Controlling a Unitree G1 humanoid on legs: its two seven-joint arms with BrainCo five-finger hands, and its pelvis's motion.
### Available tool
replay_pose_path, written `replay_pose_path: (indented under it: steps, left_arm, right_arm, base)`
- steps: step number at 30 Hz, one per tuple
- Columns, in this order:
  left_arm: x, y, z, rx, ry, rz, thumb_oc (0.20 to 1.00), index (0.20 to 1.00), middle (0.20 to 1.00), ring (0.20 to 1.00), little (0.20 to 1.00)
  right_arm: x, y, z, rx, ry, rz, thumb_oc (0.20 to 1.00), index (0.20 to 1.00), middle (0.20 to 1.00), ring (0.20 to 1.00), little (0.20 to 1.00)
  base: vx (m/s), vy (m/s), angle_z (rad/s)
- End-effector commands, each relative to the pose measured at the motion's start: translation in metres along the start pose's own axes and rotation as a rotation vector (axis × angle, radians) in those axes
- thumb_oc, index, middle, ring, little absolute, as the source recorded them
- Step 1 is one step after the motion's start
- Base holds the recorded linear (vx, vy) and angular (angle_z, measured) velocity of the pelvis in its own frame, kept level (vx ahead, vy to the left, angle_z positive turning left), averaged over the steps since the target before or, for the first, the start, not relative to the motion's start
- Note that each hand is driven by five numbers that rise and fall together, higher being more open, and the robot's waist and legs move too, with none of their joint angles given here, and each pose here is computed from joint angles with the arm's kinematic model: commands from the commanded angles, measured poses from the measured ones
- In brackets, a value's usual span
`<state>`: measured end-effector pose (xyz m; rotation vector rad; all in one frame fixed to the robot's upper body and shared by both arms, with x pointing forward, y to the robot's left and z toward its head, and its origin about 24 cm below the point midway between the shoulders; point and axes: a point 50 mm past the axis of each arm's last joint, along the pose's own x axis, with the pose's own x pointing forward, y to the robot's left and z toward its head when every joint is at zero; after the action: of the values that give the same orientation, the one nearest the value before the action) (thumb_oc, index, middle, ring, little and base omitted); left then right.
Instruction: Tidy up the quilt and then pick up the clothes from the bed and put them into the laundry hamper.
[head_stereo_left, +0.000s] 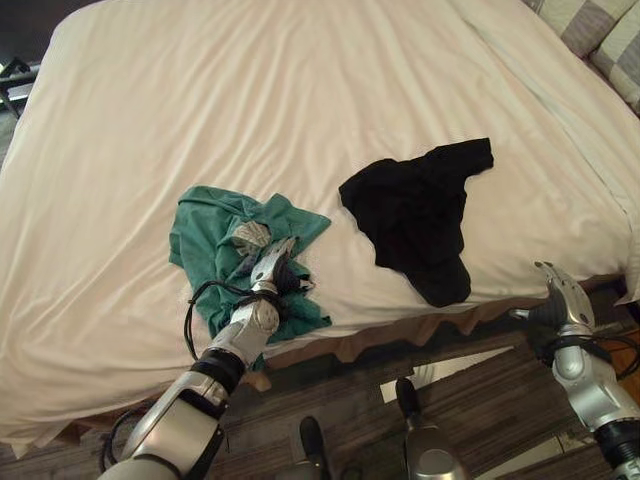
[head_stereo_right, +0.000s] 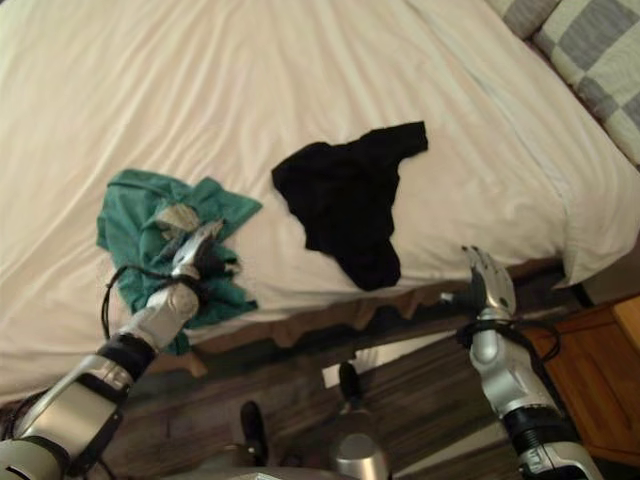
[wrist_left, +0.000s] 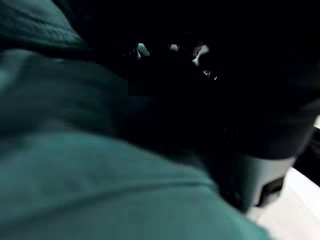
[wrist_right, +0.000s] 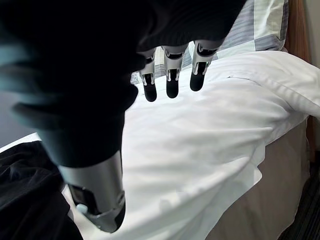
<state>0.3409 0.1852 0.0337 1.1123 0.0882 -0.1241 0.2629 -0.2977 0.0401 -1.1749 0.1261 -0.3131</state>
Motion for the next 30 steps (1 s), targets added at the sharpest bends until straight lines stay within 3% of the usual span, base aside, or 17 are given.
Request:
replay_pose_path:
  steps: [1,9,10,11,16,20,24,29,30]
  left_arm:
    - [0.002,0.023,-0.027,0.214,0.082,0.08,1.0,1.0,1.0,1.0,1.0]
    - [-0.062,0.019,-0.135,0.401,0.43,-0.026,1.0,1.0,1.0,1.0,1.0]
    - [-0.079,0.012,-0.157,0.412,0.532,-0.079,0.285,0.285,0.285,0.285,0.285]
    - [-0.079,0.011,-0.157,0.41,0.533,-0.078,0.2,0.2,0.2,0.2,0.2]
    - [-0.11,-0.01,-0.184,0.382,0.664,-0.185,0.2,0.2,0.2,0.2,0.2]
    - [-0.113,-0.029,-0.178,0.329,0.646,-0.208,0.2,0.2,0.2,0.2,0.2]
    - [-0.105,-0.044,-0.161,0.214,0.578,-0.171,0.2,0.2,0.2,0.2,0.2]
    - [-0.094,-0.058,-0.129,0.093,0.427,-0.14,0.2,0.2,0.2,0.2,0.2]
    - [-0.09,-0.065,-0.113,0.03,0.357,-0.135,0.2,0.2,0.2,0.2,0.2]
  right_arm:
    - [0.014,-0.032,-0.003,-0.033,-0.019,-0.131,1.0,1.0,1.0,1.0,1.0]
    - [0.026,-0.061,-0.001,-0.051,-0.055,-0.18,1.0,1.0,1.0,1.0,1.0]
    - [0.034,-0.068,0.012,-0.046,-0.104,-0.19,1.0,1.0,1.0,1.0,1.0]
    - [0.035,-0.068,0.013,-0.046,-0.106,-0.19,1.0,1.0,1.0,1.0,1.0]
    - [0.062,-0.098,0.052,-0.079,-0.237,-0.231,1.0,1.0,1.0,1.0,1.0]
    - [0.089,-0.126,0.087,-0.115,-0.293,-0.284,1.0,1.0,1.0,1.0,1.0]
    - [0.121,-0.153,0.104,-0.154,-0.199,-0.309,1.0,1.0,1.0,1.0,1.0]
    - [0.133,-0.144,0.098,-0.158,-0.074,-0.243,1.0,1.0,1.0,1.0,1.0]
    - [0.134,-0.127,0.09,-0.151,-0.009,-0.178,1.0,1.0,1.0,1.0,1.0]
  base:
    - [0.0,-0.027,0.08]
    - [-0.02,-0.016,0.19]
    - [-0.06,-0.018,0.13]
    - [-0.05,-0.017,0.03]
    - [-0.05,-0.023,0.09]
    - [-0.05,-0.032,0.0]
    - [-0.03,-0.043,0.02]
    - [-0.03,-0.02,0.15]
    - [0.0,0.003,0.07]
